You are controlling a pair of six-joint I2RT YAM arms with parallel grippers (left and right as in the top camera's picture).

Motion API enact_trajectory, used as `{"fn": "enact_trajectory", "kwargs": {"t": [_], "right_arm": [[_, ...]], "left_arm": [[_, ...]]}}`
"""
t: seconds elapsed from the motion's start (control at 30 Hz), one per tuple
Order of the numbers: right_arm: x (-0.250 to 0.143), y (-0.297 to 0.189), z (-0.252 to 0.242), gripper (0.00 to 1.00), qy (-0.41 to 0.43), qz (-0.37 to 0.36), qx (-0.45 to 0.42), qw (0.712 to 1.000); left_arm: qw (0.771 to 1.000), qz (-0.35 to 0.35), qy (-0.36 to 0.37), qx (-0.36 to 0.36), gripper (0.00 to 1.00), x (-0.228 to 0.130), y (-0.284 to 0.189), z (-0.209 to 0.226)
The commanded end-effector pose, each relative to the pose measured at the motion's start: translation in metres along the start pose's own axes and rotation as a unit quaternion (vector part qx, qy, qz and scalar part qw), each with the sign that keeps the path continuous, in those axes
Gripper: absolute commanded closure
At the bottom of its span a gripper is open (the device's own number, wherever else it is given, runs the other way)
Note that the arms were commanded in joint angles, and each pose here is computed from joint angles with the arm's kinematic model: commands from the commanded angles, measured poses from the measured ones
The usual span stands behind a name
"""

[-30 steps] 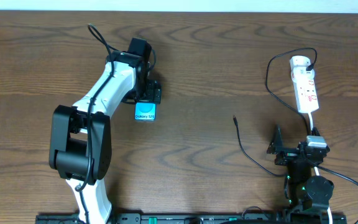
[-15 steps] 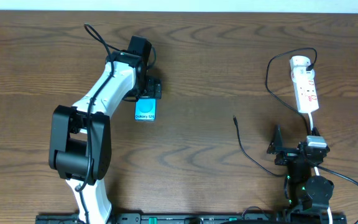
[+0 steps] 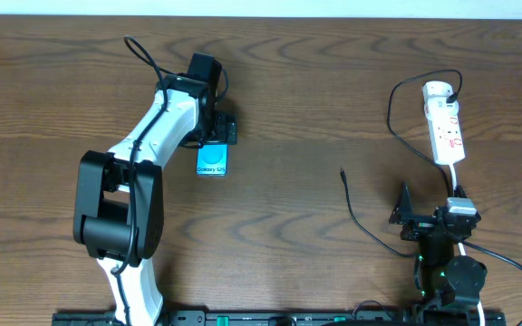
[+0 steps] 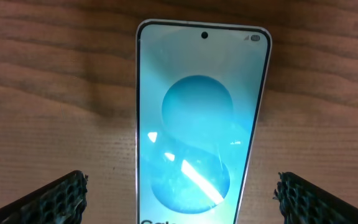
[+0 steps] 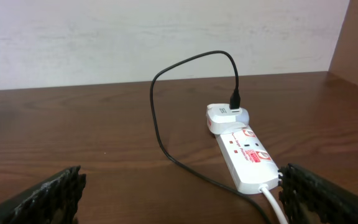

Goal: Plug charger to phone and switch on socket
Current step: 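Lower the left gripper onto the phone's top edge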

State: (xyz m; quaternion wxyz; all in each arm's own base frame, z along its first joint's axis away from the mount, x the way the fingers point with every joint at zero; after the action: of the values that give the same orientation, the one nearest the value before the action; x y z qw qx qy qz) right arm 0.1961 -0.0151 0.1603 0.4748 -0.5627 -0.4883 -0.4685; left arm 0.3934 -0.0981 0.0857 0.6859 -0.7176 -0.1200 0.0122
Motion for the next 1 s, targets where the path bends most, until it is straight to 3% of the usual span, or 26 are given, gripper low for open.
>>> {"fn": "enact_trajectory", "kwargs": {"t": [0.0,0.97], "right_arm": [[-0.001,0.000,0.000,0.01,0.006,0.000,0.001,1.000],[-0.001,0.000,0.000,0.01,0.006,0.001,0.001,1.000]], "left_arm": [[1.000,0.005,-0.006,0.003,0.02,0.000,0.008,0.002],[1.000,0.012,-0.006,0.008,0.02,0.001,0.028,0.001]]}}
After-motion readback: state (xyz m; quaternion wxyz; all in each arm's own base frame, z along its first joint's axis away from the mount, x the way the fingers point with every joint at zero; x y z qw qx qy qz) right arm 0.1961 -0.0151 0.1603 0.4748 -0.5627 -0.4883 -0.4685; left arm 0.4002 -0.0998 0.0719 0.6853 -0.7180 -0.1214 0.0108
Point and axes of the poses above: each gripper's point midway between its finger pads, its own y axis out along the fingers, its own z axis along the line the jaws close on, x = y × z, the point moved 5 cm from there along -y, back along the fingers, and after that the axes turned 9 degrees about -y, right-handed, at the moved point
